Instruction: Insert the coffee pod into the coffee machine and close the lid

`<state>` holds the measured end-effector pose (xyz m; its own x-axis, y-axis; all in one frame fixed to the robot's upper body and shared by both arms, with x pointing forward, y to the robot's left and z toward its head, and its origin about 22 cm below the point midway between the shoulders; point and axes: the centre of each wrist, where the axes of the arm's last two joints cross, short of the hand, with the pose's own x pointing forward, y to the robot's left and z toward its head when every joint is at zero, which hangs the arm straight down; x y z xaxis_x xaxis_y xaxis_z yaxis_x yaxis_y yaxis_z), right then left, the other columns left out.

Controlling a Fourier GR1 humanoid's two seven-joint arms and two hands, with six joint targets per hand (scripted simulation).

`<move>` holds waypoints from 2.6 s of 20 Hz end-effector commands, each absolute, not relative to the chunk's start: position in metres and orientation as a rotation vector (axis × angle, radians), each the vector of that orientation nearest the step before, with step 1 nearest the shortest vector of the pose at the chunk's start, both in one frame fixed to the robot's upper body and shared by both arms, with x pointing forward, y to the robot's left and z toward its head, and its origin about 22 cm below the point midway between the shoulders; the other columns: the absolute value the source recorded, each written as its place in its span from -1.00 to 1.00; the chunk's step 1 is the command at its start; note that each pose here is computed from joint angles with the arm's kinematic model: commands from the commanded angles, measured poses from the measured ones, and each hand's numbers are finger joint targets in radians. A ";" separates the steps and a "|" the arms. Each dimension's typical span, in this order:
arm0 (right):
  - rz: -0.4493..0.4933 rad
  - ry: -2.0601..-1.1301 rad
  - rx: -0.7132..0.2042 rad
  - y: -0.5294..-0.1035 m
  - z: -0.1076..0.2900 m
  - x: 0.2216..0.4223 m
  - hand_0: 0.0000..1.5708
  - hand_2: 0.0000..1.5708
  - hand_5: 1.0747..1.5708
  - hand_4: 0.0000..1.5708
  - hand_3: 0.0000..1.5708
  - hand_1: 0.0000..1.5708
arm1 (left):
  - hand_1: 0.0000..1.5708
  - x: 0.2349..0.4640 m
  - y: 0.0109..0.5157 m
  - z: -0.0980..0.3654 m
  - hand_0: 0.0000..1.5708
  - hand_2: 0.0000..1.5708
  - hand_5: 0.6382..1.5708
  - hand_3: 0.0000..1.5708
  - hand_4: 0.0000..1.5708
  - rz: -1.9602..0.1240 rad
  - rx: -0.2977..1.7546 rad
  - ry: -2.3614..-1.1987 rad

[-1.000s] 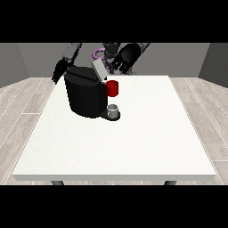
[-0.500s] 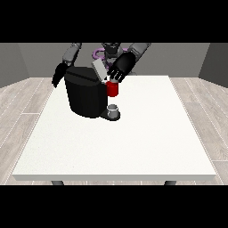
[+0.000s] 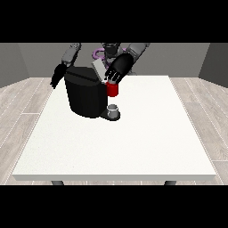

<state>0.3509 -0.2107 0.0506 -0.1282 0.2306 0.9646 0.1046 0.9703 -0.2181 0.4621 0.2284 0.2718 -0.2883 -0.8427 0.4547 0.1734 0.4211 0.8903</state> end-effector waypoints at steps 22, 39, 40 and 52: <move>0.130 -1.737 -0.252 -0.200 0.047 0.345 -1.00 -1.00 1.00 -1.00 -1.00 -1.00 | 0.54 0.460 0.253 0.288 0.54 0.56 1.00 0.44 -1.00 -1.134 0.791 -1.604; 0.128 -1.743 -0.265 -0.198 0.076 0.356 -1.00 -1.00 1.00 -0.87 -1.00 -1.00 | 0.59 0.462 0.249 0.283 0.59 0.54 1.00 0.22 -1.00 -1.141 0.833 -1.732; 0.157 -1.754 -0.274 -0.202 0.067 0.351 -1.00 -1.00 1.00 -0.86 -1.00 -1.00 | 0.57 0.461 0.255 0.295 0.57 0.53 1.00 0.21 -1.00 -1.100 0.826 -1.723; 0.150 -1.776 -0.281 -0.202 0.082 0.356 -1.00 -1.00 1.00 -0.89 -1.00 -1.00 | 0.27 0.455 0.278 0.311 0.27 0.30 1.00 -0.09 -1.00 -1.159 0.957 -1.759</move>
